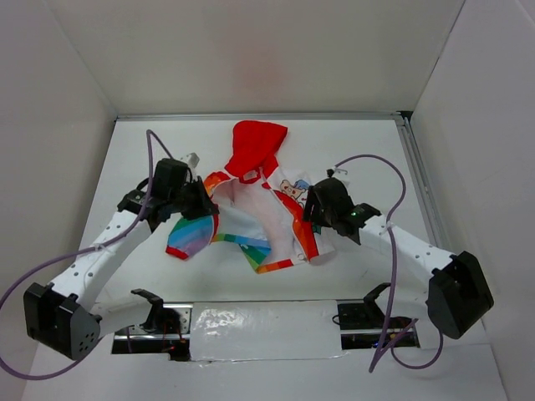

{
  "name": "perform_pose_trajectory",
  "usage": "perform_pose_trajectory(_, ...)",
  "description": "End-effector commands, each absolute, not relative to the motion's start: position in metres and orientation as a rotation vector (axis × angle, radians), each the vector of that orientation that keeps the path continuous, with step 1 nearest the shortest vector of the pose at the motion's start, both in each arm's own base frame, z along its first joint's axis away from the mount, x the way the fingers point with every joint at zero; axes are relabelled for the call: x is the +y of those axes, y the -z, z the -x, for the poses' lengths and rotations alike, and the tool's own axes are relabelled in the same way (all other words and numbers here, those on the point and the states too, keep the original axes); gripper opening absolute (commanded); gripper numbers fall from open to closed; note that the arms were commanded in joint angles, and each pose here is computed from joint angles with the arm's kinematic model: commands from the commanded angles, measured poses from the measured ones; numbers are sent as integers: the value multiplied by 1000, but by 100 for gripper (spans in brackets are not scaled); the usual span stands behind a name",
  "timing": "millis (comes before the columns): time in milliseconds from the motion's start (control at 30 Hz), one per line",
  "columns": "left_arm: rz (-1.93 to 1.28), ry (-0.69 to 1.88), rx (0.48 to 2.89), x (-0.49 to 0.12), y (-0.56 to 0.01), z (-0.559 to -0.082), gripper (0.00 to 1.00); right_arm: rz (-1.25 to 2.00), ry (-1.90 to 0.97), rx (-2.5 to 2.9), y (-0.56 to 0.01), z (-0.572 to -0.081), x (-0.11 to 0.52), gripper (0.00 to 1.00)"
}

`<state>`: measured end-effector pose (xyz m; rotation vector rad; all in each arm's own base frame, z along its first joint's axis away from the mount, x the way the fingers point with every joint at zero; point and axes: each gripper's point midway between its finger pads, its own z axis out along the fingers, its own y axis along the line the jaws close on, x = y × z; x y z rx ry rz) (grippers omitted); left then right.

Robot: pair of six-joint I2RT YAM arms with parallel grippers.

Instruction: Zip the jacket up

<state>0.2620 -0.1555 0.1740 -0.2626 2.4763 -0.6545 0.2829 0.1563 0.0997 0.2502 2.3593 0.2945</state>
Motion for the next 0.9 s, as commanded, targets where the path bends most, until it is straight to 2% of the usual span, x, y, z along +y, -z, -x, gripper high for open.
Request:
perform_pose_trajectory(0,-25,893,2343,-206,-218,-268,12,-311,-316,2254,-134,-290,154,70)
perform_pose_trajectory(100,-127,927,2362,-244,-223,-278,13,-313,-336,2228,-140,-285,150,72)
perform_pose_trajectory(133,-198,933,2419,-266,-206,-277,15,-332,-325,2228,-139,-283,147,77)
perform_pose_trajectory(167,-249,968,2381,-284,-219,-286,18,-339,-329,2217,-141,-279,144,78)
perform_pose_trajectory(200,-334,1010,2450,-310,-198,-282,30,-351,-326,2215,-141,-277,141,79)
perform_pose_trajectory(233,-405,1039,2448,-323,-195,-282,46,-371,-317,2209,-140,-275,137,85)
perform_pose_trajectory(267,-473,1093,2406,-342,-209,-288,70,-374,-320,2210,-138,-272,136,86)
perform_pose_trajectory(300,-548,1164,2443,-361,-191,-285,99,-379,-336,2194,-143,-270,134,86)
perform_pose_trajectory(400,-625,1217,2439,-386,-186,-290,99,-280,-434,2193,-147,-263,150,86)
perform_pose_trajectory(500,-553,1136,2481,-371,-184,-296,99,-138,-524,2219,-147,-255,170,86)
perform_pose_trajectory(567,-414,1011,2534,-341,-169,-303,99,-41,-598,2212,-152,-251,191,86)
perform_pose_trajectory(600,-338,989,2500,-323,-185,-306,99,1,-631,2215,-151,-251,202,86)
perform_pose_trajectory(633,-266,896,2549,-301,-163,-301,99,46,-665,2217,-154,-249,214,86)
perform_pose_trajectory(667,-224,878,2502,-285,-180,-297,99,69,-682,2228,-154,-248,221,86)
perform_pose_trajectory(867,242,557,2668,-183,-122,-260,99,-50,-499,2359,-121,-270,219,86)
